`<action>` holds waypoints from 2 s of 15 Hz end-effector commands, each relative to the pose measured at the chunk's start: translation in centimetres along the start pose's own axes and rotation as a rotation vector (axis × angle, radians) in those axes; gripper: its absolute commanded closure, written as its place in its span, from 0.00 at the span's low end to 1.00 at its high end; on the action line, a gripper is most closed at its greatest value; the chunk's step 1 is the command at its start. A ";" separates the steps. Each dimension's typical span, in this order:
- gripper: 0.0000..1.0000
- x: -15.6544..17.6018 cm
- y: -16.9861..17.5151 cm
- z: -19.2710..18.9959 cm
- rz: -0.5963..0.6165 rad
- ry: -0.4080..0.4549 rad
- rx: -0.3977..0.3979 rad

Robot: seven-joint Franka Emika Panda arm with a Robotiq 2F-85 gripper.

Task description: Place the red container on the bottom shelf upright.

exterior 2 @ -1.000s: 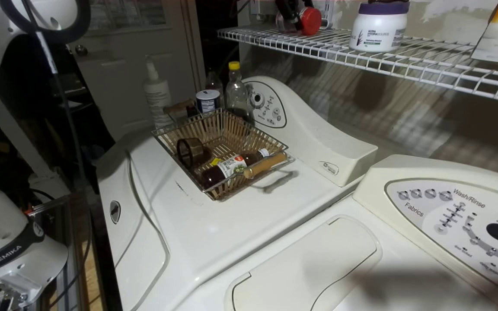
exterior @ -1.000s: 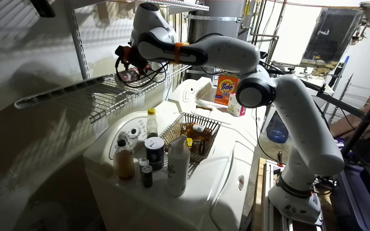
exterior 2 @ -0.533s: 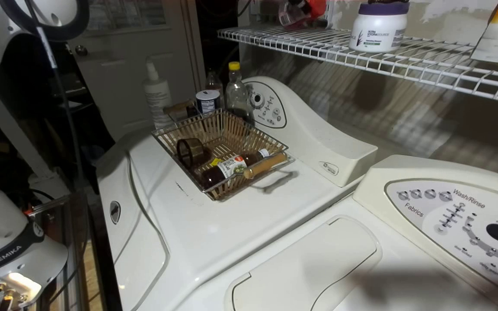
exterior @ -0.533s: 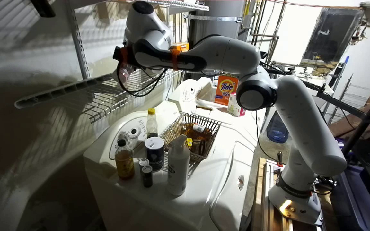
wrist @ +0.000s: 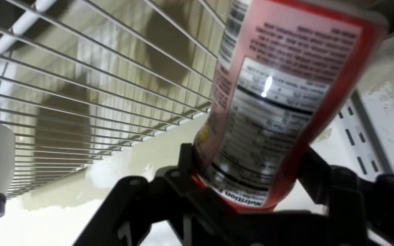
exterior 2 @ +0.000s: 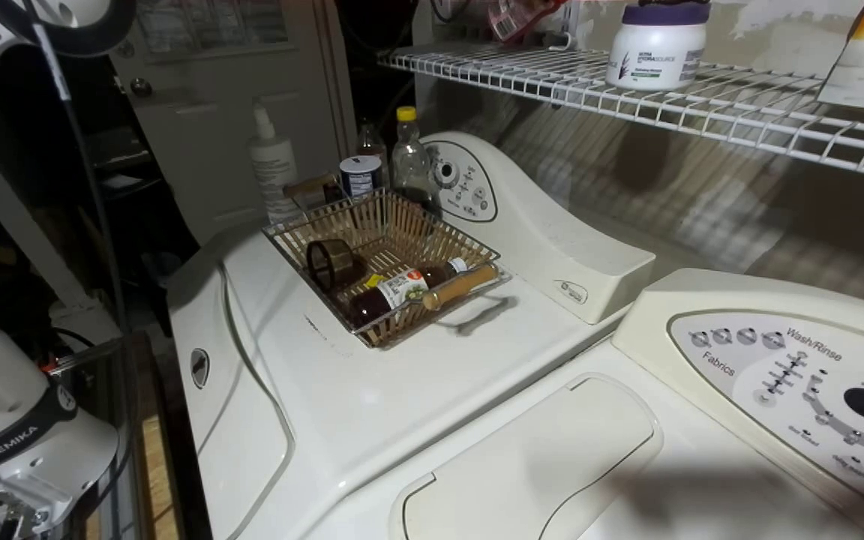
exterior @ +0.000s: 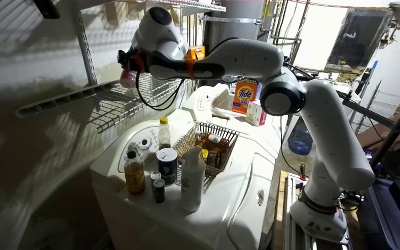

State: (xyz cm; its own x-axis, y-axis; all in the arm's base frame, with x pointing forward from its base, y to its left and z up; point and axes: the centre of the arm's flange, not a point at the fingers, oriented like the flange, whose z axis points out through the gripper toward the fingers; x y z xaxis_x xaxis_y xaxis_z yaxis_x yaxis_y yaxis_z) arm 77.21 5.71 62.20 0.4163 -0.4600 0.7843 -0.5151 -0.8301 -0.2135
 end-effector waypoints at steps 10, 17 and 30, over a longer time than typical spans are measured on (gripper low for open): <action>0.51 -3.8 5.9 -4.8 -0.458 0.198 0.230; 0.26 -3.5 5.8 -3.1 -0.468 0.218 0.257; 0.51 -5.4 5.9 -3.7 -0.591 0.302 0.510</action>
State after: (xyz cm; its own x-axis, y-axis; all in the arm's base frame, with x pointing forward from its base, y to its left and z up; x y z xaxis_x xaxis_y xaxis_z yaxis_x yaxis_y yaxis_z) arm 69.86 5.90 58.51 0.3045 0.1184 0.9451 0.0604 -0.9926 0.1049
